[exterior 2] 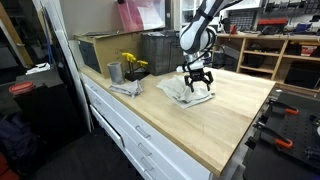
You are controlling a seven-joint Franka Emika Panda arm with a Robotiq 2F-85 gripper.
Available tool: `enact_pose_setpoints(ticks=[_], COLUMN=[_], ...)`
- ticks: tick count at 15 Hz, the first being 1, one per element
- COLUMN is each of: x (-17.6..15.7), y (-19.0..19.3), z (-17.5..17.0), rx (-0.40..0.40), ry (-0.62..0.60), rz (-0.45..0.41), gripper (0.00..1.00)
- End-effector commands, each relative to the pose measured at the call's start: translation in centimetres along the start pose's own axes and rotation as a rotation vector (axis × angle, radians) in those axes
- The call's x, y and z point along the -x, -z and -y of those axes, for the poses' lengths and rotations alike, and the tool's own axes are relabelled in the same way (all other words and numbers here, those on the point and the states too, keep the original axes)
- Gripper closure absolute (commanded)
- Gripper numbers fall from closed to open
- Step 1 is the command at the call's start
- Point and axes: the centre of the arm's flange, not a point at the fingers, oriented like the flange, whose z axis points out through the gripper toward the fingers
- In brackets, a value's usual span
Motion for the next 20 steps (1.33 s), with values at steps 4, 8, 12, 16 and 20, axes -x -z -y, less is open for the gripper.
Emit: enact_pose_setpoints(ticks=[4, 8, 12, 16, 20], x=[0.8, 0.7, 1.4, 1.0, 0.7], y=[-2.9, -5.1, -6.9, -6.0, -5.0], z=[1.6, 1.4, 1.6, 1.8, 1.4], rx=[0.043, 0.081, 0.107, 0.092, 0.102], ry=[-0.102, -0.118, -0.121, -0.128, -0.141], rz=[0.009, 0.014, 0.014, 0.012, 0.014], gripper=[0.01, 0.0, 0.3, 0.59, 0.88])
